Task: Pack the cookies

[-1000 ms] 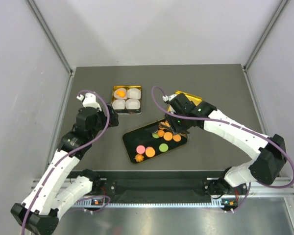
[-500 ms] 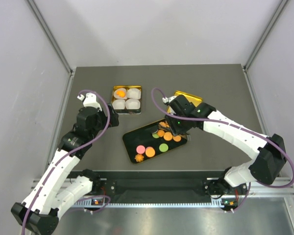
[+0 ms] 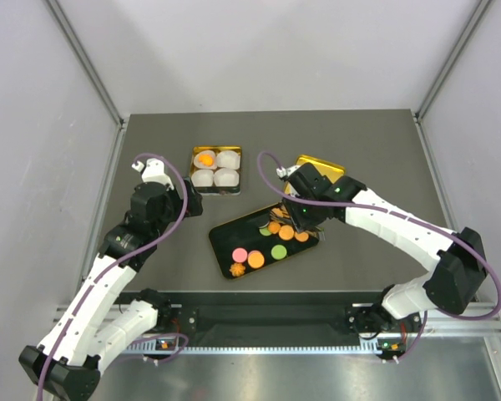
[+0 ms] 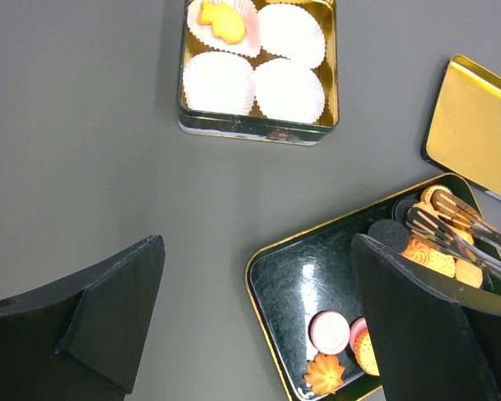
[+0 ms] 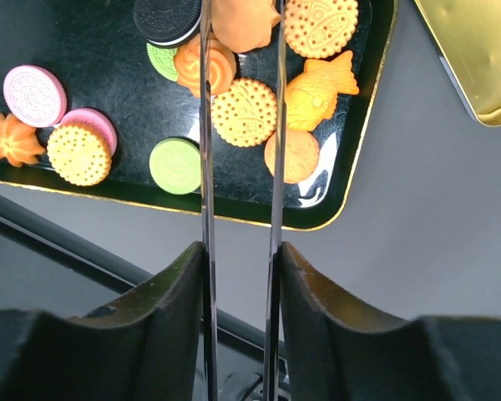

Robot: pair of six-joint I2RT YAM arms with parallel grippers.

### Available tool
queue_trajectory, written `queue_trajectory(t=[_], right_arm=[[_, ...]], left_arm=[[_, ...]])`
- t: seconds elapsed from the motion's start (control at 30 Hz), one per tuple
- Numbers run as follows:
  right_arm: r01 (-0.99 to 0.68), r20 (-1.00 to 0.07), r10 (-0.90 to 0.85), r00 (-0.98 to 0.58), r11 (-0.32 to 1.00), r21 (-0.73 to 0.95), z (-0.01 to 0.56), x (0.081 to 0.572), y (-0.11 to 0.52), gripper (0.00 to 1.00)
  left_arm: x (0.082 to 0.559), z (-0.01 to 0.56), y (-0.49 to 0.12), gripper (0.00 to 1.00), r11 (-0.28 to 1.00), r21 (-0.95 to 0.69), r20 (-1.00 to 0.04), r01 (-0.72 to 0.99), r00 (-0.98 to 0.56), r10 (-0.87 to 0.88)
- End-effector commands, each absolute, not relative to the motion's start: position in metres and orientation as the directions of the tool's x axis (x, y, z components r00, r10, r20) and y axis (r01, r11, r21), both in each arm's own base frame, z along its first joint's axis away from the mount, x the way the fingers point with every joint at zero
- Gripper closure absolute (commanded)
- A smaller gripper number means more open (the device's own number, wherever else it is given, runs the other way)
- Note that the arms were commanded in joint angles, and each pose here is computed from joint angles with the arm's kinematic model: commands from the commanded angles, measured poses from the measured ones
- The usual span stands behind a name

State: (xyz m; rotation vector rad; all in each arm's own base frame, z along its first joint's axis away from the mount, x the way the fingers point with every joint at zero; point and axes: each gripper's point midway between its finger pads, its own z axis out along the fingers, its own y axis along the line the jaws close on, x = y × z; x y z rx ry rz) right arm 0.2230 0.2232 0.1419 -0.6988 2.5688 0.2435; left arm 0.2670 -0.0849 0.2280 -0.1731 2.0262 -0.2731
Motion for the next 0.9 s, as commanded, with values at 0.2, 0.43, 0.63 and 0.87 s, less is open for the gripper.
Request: queue_trajectory(t=[0.2,0.43,0.63,0.87], right_arm=[[-0.492,-0.582,-0.384,-0.717,0.870,0.032,0.177,0.241,0.230,0.69],[-0.446,-0.651,-0.313,-0.692,0.894,0.044,0.212,0.262,0.223,0.69],[-0.487,-0.740,-0.256,-0.622,0.867,0.109,0.247,0.294,0.263,0.69],[-0.547,-0.817,-0.201,-0.541,0.821,0.161,0.265,0.356,0.334,0.67]], left_arm=[[0.272,0.232,-0.087,0.02,0.959,-0.283,-0.867,0.004,-0.428,-0.255],[0.272,0.233,-0.086,0.02,0.959,-0.283,-0.869,0.002,-0.424,-0.256],[0.275,0.235,-0.087,0.02,0.959,-0.283,-0.870,0.004,-0.422,-0.255],[0.274,0.232,-0.088,0.02,0.958,-0.285,-0.865,0.010,-0.433,-0.253]])
